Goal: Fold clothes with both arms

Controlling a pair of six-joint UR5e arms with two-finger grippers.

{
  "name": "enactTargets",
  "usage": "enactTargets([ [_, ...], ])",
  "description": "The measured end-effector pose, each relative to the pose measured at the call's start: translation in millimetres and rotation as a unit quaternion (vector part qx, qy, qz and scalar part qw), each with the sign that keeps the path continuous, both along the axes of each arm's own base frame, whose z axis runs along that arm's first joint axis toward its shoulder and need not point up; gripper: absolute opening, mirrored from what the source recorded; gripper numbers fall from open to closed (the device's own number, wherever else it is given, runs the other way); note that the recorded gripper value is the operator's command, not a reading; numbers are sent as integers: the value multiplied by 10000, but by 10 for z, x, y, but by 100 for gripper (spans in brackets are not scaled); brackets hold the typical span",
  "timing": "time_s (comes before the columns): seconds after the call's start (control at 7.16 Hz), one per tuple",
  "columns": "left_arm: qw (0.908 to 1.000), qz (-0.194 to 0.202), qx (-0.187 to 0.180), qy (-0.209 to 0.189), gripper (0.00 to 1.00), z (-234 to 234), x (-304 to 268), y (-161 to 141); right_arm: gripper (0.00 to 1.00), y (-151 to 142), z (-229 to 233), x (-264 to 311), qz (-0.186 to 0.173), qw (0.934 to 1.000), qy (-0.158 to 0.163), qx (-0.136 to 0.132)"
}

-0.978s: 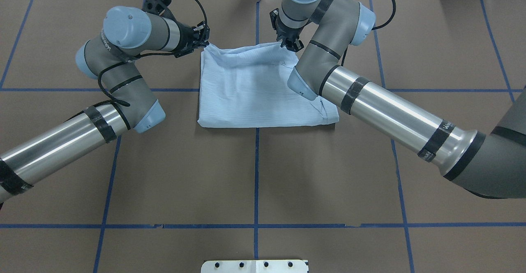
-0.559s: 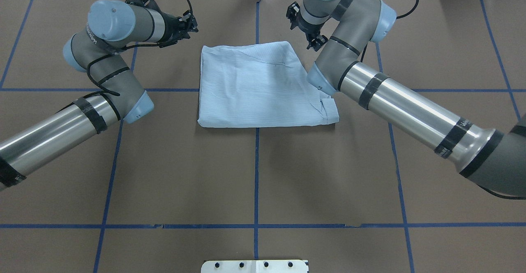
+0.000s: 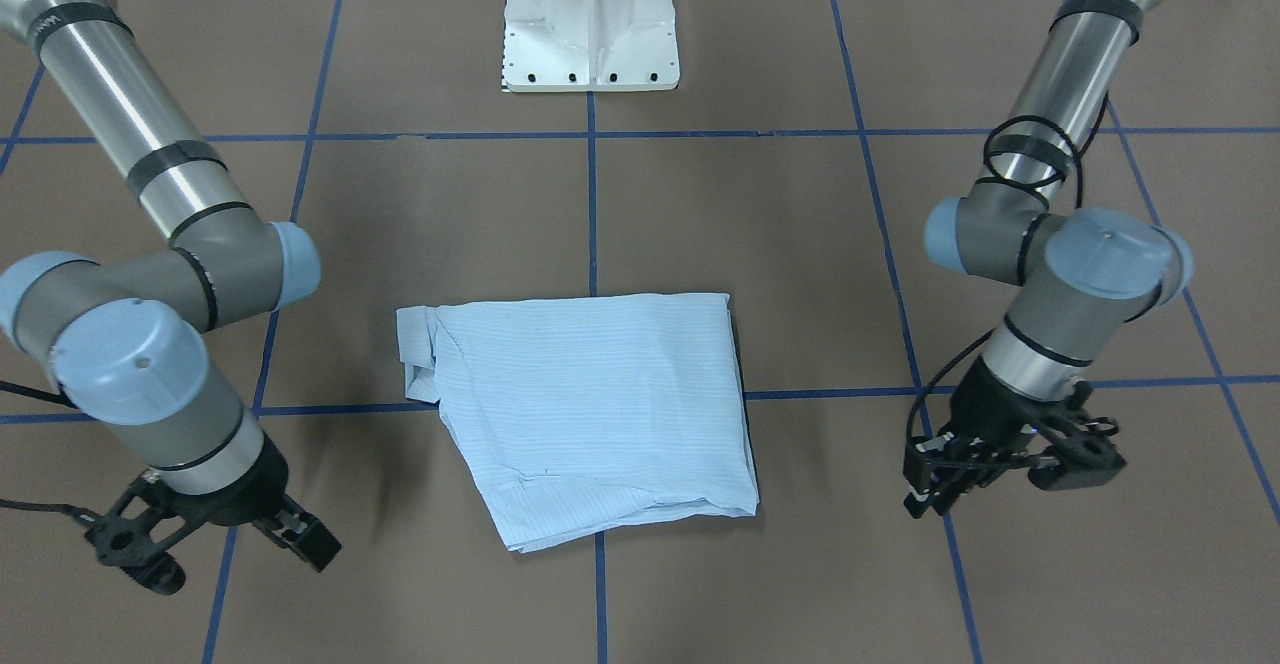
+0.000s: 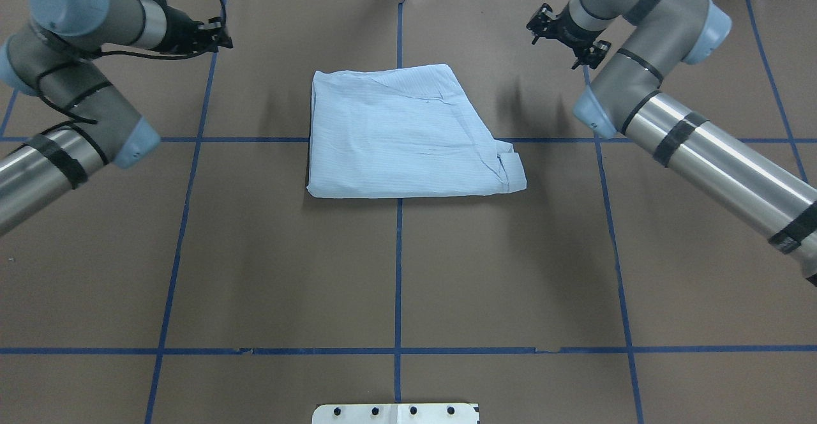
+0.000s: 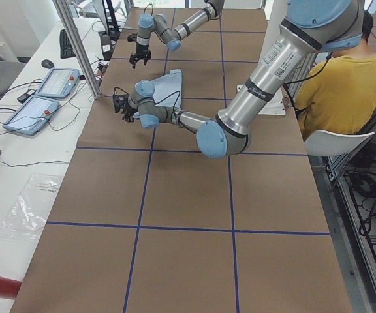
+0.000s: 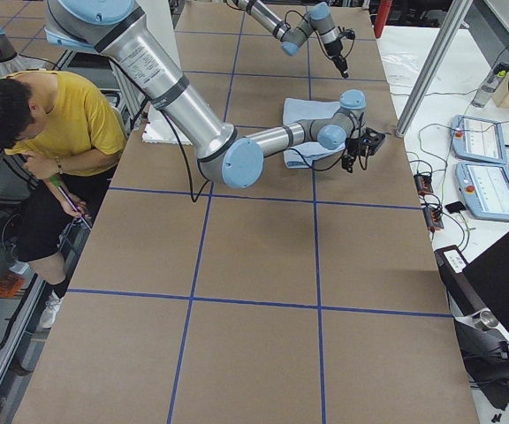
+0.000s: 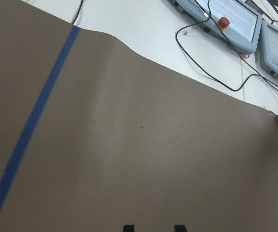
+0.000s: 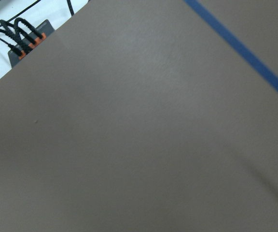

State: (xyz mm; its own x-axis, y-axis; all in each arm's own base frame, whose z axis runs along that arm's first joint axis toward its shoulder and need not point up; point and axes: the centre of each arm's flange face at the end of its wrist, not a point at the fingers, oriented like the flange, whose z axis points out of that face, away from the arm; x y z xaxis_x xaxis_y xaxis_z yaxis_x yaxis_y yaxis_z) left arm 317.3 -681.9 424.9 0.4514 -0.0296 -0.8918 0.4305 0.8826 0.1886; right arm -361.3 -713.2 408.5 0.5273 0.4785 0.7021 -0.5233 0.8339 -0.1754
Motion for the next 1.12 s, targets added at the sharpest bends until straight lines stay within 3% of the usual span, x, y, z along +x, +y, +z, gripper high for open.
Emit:
enactTargets([
  [0.14,9991,340,222,-140,51,245,-553,5,100,-2,386,498,-435,9982,244,335],
  [0.28,9966,606,489,-268,100,482,-1103,108,100,0,770,1079,-844,9937,412,607],
  [0.7,9899,975,843,-583,100,925,-2233,728,100,284,1787,2756,-1708,9790,542,972],
  [0.98,9839,1218,887,-965,100,1099,-2710,988,100,561,1834,3511,-2255,9691,290,958],
  [1.12,9807,1370,814,-1133,100,1109,-2841,1132,100,739,1641,3714,-2497,9637,209,927],
])
